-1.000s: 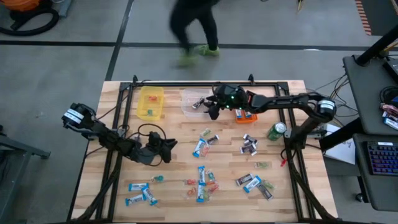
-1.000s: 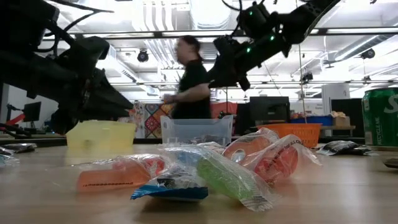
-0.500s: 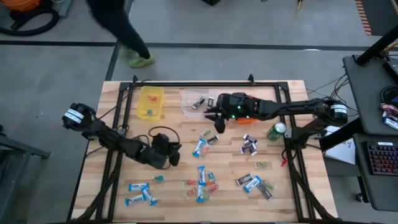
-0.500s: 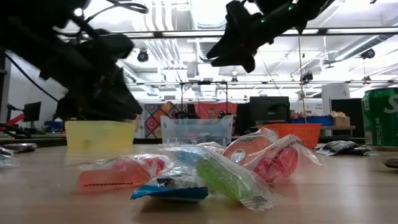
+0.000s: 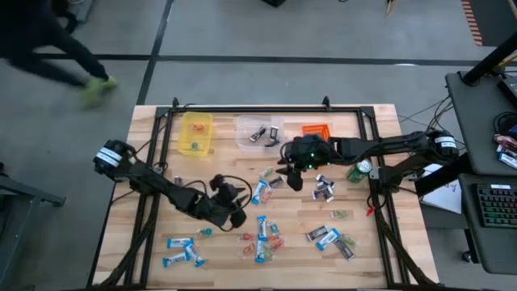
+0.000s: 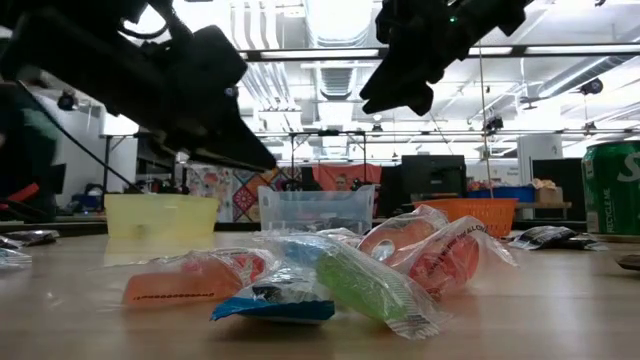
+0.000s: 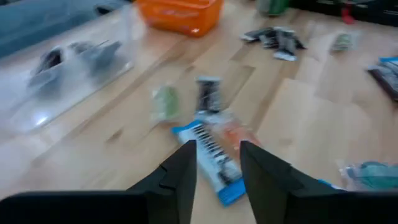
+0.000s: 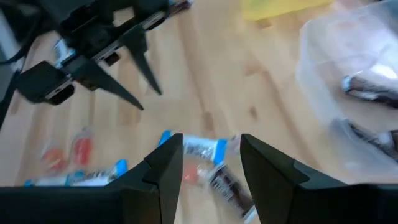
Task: Organize candy in baskets
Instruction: Put the white chocolate bar chocolate into the orange bin
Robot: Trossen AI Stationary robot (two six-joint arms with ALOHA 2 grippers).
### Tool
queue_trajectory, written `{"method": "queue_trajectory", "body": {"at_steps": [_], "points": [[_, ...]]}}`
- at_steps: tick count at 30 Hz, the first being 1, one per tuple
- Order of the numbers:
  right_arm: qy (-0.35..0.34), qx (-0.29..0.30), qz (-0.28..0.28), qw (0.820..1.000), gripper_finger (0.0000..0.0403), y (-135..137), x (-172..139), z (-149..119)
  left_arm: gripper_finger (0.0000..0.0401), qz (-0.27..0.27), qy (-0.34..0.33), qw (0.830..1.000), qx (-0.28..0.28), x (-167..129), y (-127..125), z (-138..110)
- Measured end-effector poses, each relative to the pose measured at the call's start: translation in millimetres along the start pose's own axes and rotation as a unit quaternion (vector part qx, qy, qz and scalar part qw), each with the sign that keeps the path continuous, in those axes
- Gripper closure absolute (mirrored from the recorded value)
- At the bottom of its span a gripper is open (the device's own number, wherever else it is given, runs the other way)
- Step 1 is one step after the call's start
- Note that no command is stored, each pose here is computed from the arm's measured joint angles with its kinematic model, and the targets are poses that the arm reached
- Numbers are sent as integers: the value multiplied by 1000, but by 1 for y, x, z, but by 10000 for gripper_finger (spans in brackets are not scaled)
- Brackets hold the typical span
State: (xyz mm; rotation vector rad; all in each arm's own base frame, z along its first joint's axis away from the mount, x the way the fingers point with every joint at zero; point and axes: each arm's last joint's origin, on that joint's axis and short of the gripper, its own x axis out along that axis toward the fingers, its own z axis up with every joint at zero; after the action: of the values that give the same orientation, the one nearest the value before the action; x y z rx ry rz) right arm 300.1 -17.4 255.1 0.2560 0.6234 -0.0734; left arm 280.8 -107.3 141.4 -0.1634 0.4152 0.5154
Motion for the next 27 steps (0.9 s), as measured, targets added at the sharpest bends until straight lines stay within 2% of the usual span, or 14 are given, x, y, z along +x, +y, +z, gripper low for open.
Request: {"method": "queue_trajectory", "body": {"at_steps": [5,11,20,27], "points": [[14,-13,17,1000,252,15,2,-9,249,-9,-29,998,54,15,-10,-12],[15,-17,19,1000,252,29,3,-14,216,8,-33,998,44,38,-15,-34],[16,-15,18,1000,252,37,3,-17,217,52,-28,998,8,60,-9,-49],[15,-12,12,1000,252,38,4,-18,247,41,-9,999,-24,64,-2,-53]]}}
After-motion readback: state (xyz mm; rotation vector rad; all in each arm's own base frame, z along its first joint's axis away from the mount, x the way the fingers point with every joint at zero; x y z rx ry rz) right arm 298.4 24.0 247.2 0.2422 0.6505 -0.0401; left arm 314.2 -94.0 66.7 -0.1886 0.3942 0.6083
